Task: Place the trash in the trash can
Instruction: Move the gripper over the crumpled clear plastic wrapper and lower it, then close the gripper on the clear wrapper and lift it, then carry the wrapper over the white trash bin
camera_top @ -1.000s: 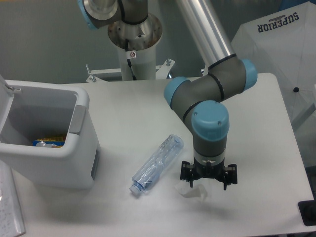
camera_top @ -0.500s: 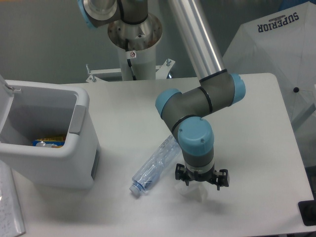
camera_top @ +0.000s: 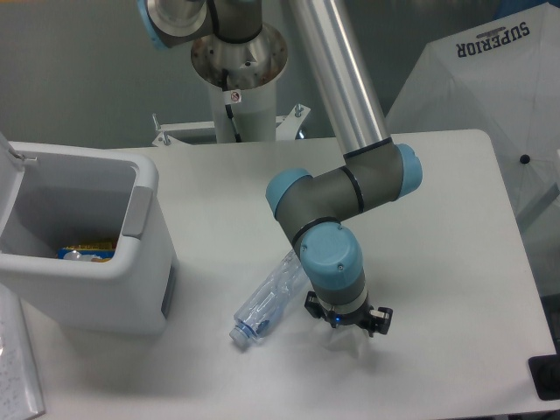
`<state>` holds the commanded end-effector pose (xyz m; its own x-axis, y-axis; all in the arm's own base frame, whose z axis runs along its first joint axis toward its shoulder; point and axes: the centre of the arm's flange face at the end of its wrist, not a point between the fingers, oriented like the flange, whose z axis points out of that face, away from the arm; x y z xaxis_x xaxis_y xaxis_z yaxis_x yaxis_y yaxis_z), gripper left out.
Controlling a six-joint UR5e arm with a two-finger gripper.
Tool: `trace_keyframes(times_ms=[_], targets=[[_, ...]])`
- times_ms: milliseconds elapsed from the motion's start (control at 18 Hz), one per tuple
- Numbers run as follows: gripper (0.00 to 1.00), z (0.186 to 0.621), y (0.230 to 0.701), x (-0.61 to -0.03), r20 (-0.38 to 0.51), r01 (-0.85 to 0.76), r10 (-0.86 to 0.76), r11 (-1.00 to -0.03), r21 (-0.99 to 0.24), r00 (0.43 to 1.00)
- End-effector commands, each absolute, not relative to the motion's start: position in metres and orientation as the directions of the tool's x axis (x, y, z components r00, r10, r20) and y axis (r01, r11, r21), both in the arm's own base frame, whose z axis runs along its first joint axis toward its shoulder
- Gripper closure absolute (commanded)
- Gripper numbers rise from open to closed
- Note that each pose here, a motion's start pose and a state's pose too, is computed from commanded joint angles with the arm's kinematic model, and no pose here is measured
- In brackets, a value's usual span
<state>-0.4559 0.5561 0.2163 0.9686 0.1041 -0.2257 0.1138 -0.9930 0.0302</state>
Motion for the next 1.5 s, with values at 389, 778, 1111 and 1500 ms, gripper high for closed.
trace_keyframes(times_ms=[389, 778, 1111, 1500], targets=[[1.00, 0.258, 0.555, -0.463, -0.256, 0.133, 0.138, -0.990, -0.033, 0.957], [1.00, 0.344, 0.556, -0.477, -0.162, 0.211, 0.267, -0.931, -0.298, 0.950], [1.00, 0.400, 0.549, -0.466, -0.060, 0.252, 0.309, -0.860, -0.444, 0.949], [1.00, 0.489, 0.556, -0.390, 0.061, 0.294, 0.321, -0.756, -0.585, 0.945]])
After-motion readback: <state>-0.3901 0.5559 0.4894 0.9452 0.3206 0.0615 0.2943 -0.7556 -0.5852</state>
